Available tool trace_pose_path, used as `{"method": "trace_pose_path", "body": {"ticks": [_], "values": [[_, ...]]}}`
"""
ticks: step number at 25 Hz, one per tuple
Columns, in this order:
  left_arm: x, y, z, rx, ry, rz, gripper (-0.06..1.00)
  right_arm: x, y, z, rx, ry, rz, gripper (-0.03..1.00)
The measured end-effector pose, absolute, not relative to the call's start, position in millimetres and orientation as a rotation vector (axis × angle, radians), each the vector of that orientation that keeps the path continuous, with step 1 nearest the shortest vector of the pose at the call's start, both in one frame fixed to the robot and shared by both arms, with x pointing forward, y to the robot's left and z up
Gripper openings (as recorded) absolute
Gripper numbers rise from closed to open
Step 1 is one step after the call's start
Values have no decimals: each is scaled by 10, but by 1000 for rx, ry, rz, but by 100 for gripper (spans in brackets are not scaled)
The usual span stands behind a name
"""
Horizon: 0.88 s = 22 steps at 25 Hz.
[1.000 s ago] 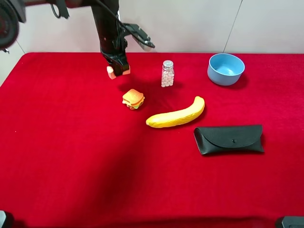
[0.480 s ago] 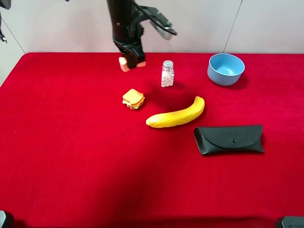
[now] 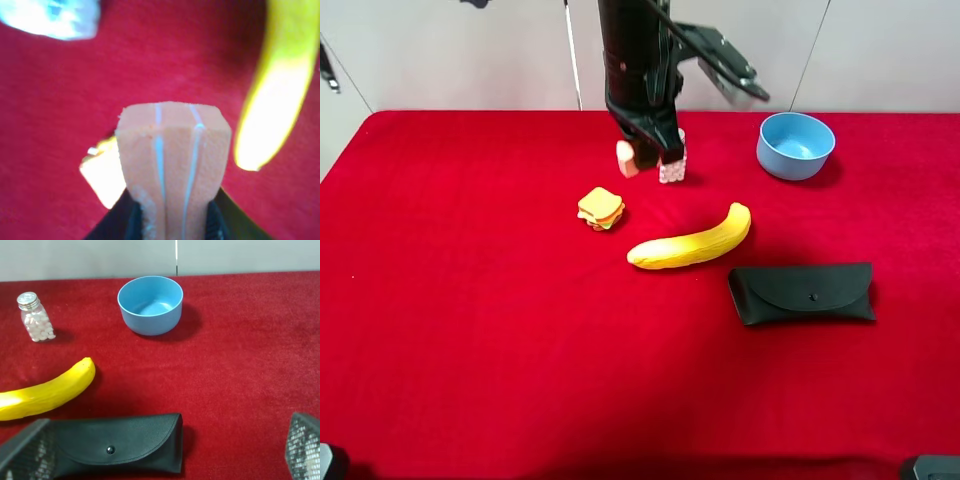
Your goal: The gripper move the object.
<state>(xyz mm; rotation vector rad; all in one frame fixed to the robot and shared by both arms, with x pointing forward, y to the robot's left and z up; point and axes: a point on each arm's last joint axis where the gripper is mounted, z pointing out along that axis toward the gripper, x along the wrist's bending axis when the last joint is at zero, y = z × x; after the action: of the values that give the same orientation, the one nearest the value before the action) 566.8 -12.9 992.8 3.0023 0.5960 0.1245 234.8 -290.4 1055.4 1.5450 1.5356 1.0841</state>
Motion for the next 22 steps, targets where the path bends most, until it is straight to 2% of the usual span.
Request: {"method": "trace_pose_path", "body": {"ticks": [10,22], "values": [[5091,246,9917,3051,721,46,22,2348,-2904,10554,1545,1536,1084,69],[4686,655,9433,3025,888,20,22,2348,-2904,10554,1545,1536,1084,69]]}}
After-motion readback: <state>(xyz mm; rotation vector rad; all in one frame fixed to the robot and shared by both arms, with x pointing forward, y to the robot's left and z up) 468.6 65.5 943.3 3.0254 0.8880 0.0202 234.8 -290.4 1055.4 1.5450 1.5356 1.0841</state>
